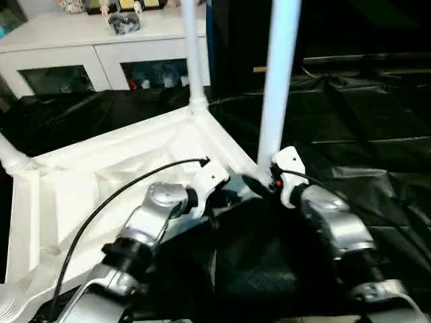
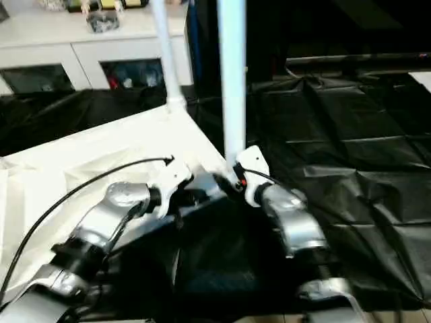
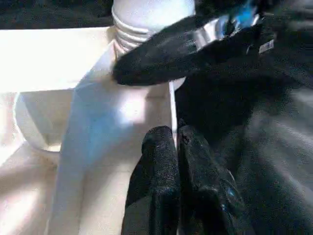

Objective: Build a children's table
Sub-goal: Rotate leg to tighten

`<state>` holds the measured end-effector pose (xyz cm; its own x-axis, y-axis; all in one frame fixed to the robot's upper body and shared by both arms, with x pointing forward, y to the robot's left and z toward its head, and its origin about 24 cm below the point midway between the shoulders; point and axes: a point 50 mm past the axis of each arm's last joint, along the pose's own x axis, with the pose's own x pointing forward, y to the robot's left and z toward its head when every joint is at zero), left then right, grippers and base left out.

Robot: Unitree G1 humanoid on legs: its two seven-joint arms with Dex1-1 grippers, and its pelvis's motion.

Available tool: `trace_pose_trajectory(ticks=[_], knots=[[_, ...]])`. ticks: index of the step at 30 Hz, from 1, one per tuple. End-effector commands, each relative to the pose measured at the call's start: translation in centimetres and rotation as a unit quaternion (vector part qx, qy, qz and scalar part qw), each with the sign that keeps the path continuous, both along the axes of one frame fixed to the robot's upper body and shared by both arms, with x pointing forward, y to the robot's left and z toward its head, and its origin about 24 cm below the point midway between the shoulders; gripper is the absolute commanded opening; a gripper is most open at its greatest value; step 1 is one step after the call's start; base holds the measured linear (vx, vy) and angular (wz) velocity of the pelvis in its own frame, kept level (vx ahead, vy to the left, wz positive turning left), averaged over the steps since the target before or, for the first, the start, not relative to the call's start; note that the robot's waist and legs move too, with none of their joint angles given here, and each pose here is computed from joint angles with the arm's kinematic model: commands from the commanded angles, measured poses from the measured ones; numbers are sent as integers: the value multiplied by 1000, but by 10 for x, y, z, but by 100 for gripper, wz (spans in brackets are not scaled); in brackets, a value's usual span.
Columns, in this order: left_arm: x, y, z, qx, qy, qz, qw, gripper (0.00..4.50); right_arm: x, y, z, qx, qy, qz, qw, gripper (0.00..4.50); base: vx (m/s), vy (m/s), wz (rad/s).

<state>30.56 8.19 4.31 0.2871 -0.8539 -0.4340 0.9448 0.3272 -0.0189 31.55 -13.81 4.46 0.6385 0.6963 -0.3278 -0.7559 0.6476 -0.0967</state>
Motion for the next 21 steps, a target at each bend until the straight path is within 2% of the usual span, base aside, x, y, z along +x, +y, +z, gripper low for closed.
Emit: trace_pose_trajectory(ticks=[1, 7, 8, 11, 14, 21], knots=[[-10, -17, 13, -27, -10, -96, 995, 0, -10, 19, 3, -3, -1, 106, 994, 379, 0, 0, 0], [-13, 5, 11, -4, -1, -129, 992, 0, -23, 6, 9, -17, 28, 198, 980, 379, 0, 0, 0], [-15, 15, 11, 4, 8, -152, 988, 0, -28, -1, 11, -27, 43, 229, 972, 379, 0, 0, 0], [-18, 22, 12, 3, 20, -175, 984, 0, -31, -4, 13, -26, 54, 249, 967, 355, 0, 0, 0], [-22, 28, 14, 7, 37, -208, 977, 0, -36, -2, 12, -25, 65, 275, 959, 329, 0, 0, 0], [-20, 26, 14, 3, 25, -199, 980, 0, -40, 9, 9, -8, 72, 284, 956, 281, 0, 0, 0]])
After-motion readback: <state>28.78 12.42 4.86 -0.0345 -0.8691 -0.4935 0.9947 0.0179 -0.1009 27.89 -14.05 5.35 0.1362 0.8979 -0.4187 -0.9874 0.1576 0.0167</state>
